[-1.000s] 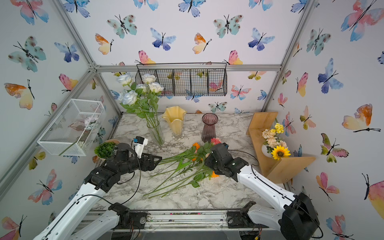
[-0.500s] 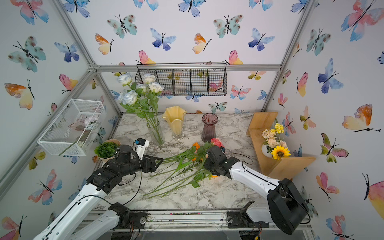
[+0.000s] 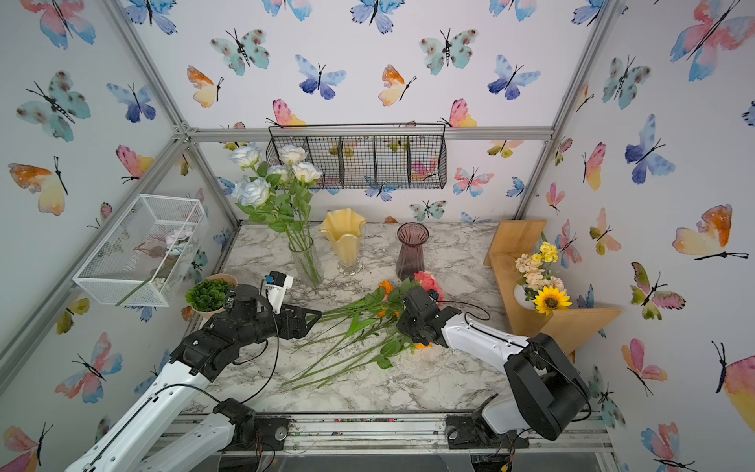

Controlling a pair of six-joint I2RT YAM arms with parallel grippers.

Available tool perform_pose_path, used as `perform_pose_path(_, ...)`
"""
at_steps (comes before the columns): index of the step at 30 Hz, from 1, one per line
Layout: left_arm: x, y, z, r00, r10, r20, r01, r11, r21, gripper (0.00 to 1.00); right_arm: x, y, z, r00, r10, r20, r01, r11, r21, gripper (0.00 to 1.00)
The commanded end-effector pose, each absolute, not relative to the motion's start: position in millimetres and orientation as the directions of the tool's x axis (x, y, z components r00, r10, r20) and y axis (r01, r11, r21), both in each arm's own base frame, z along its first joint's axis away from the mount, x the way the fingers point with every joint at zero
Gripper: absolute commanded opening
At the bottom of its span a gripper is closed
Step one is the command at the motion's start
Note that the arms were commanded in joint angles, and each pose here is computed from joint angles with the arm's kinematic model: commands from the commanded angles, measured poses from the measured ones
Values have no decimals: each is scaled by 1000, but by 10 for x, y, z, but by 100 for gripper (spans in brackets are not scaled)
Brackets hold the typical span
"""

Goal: Arrange the flowers in different vases according to their colors
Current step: Pick up the flower at the center of the board.

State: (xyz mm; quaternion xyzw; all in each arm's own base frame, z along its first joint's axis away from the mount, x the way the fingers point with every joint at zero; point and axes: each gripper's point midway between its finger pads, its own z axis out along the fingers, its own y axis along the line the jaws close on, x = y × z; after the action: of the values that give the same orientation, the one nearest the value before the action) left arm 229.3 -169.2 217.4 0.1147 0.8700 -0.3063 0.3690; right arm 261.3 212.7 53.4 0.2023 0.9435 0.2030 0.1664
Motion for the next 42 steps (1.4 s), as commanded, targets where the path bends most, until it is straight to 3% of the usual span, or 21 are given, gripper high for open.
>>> perform_pose_path(1, 2325, -1652, 2212, -680, -38, -732, 418, 800, -431, 91, 2718, 2188, 597, -854, 451, -258, 301, 834, 462, 22)
perform_pose_path(19, 2330, -1645, 2211, -679, -39, -733, 416, 802, -429, 91, 2833, 2276, 489, -853, 458, -249, 317, 835, 450, 29)
perform_pose_path(25, 2330, -1645, 2217, -678, -40, -734, 417, 801, -429, 91, 2873, 2290, 547, -841, 479, -253, 328, 822, 466, 22)
perform_pose_path(30, 2332, -1636, 2219, -676, -43, -735, 415, 803, -428, 91, 2894, 2331, 675, -833, 495, -247, 329, 802, 498, 5)
perform_pose_path(42, 2327, -1635, 2229, -674, -44, -738, 417, 802, -428, 91, 3004, 2340, 1312, -752, 604, -265, 336, 697, 634, 2)
